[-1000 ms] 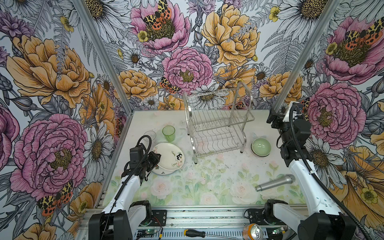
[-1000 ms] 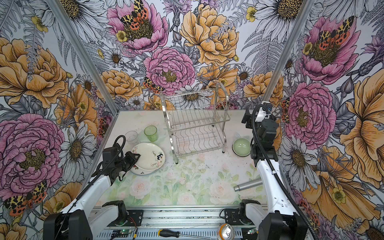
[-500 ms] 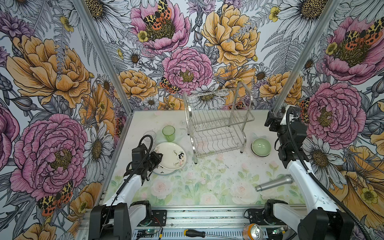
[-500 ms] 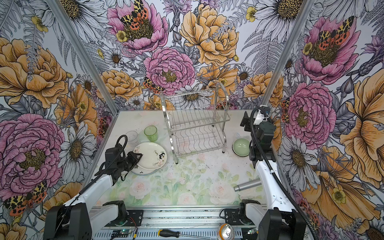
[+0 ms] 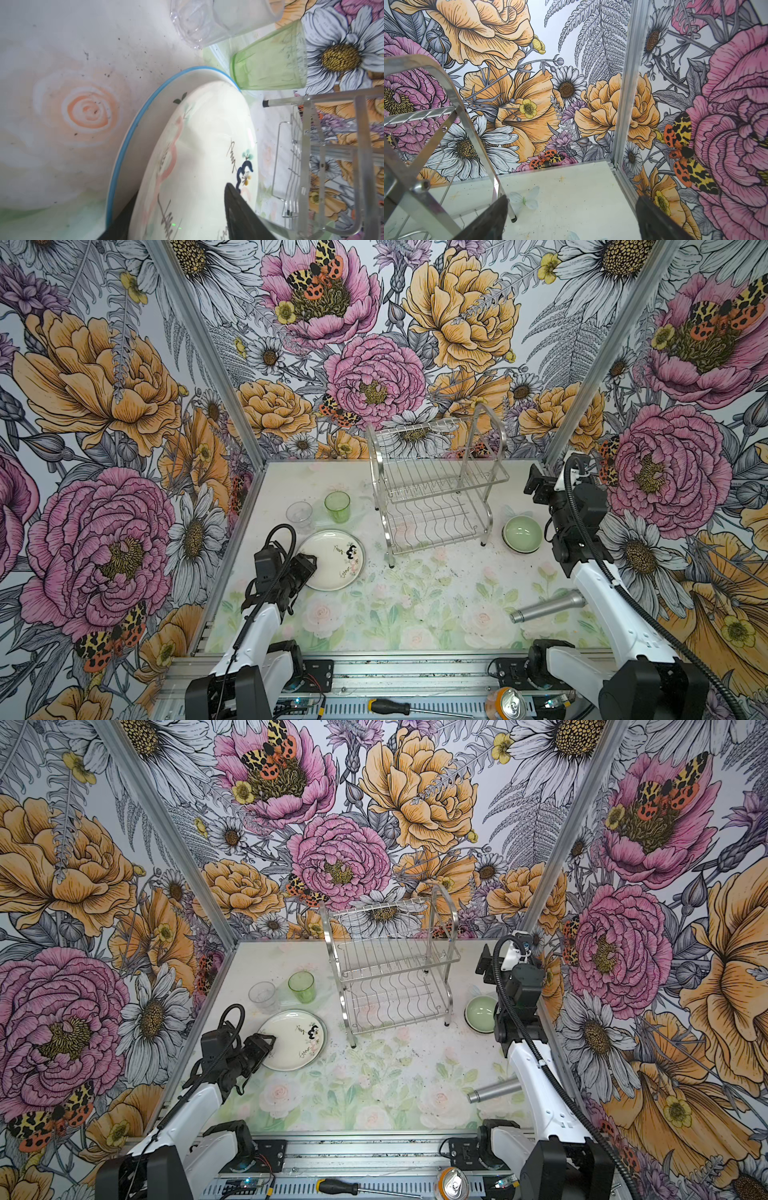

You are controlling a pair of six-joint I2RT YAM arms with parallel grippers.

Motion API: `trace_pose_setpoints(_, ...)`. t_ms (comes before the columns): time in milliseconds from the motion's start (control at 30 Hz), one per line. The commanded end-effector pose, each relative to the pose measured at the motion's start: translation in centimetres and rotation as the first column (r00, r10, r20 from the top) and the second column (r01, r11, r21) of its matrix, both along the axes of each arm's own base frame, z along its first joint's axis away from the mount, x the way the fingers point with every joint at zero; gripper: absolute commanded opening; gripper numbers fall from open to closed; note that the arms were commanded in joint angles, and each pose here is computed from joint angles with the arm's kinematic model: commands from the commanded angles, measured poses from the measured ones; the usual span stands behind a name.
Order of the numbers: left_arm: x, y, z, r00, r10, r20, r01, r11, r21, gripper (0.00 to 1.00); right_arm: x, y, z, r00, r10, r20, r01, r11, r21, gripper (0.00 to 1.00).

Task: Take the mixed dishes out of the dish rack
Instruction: 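Open the left gripper off the sketch-print plate and raise it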

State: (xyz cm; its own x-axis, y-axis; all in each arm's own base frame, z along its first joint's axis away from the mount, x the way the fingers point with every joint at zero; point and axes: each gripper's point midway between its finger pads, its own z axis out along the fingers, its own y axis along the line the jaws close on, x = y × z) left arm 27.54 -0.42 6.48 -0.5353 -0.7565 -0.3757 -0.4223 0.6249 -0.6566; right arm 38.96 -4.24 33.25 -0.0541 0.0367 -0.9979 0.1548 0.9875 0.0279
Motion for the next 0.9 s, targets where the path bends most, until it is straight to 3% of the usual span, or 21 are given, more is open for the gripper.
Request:
trace_pose_setpoints(0,0.0,0.2,-0.6,0.999,-0.019,-0.025,0.020,0.999,0.031,0.70,-0.2,-0.2,0.2,1.000,-0.020,0.004,0.020,1.000,-0.013,0.97)
trace_pose_setpoints(33,0.0,0.2,-0.7,0.999,-0.021,-0.032,0.022,0.999,0.031,0.77,-0.3,-0.1,0.2,1.000,-0.016,0.006,0.017,1.000,-0.013,0.97)
trace_pose_setpoints(67,0.0,0.2,-1.0,0.999,-0.024,-0.042,0.026,0.999,0.029,0.98,-0.4,0.0,0.1,1.000,-0.012,0.005,0.013,1.000,-0.010,0.97)
trace_pose_setpoints(167,0.1,0.2,-1.1,0.998,-0.036,-0.058,0.039,0.998,0.050,0.99,-0.5,-0.1,-0.6,1.000,-0.013,-0.009,0.013,1.000,0.001,0.97)
trace_pose_setpoints(300,0.5,1.1,-0.4,0.997,-0.020,-0.070,0.030,0.988,0.154,0.99,-0.7,-0.1,-2.7,0.999,-0.014,-0.046,0.016,0.999,0.033,0.97)
trace_pose_setpoints(533,2.1,2.8,3.3,0.999,0.039,0.038,-0.051,0.915,0.400,0.99,-1.0,0.1,-8.1,0.988,-0.006,-0.151,0.020,0.996,0.090,0.98)
trace_pose_setpoints(867,4.0,5.1,6.4,0.984,0.090,0.152,-0.151,0.876,0.458,0.99,-2.2,-0.1,-12.0,0.982,-0.031,-0.188,0.051,0.993,0.102,0.98)
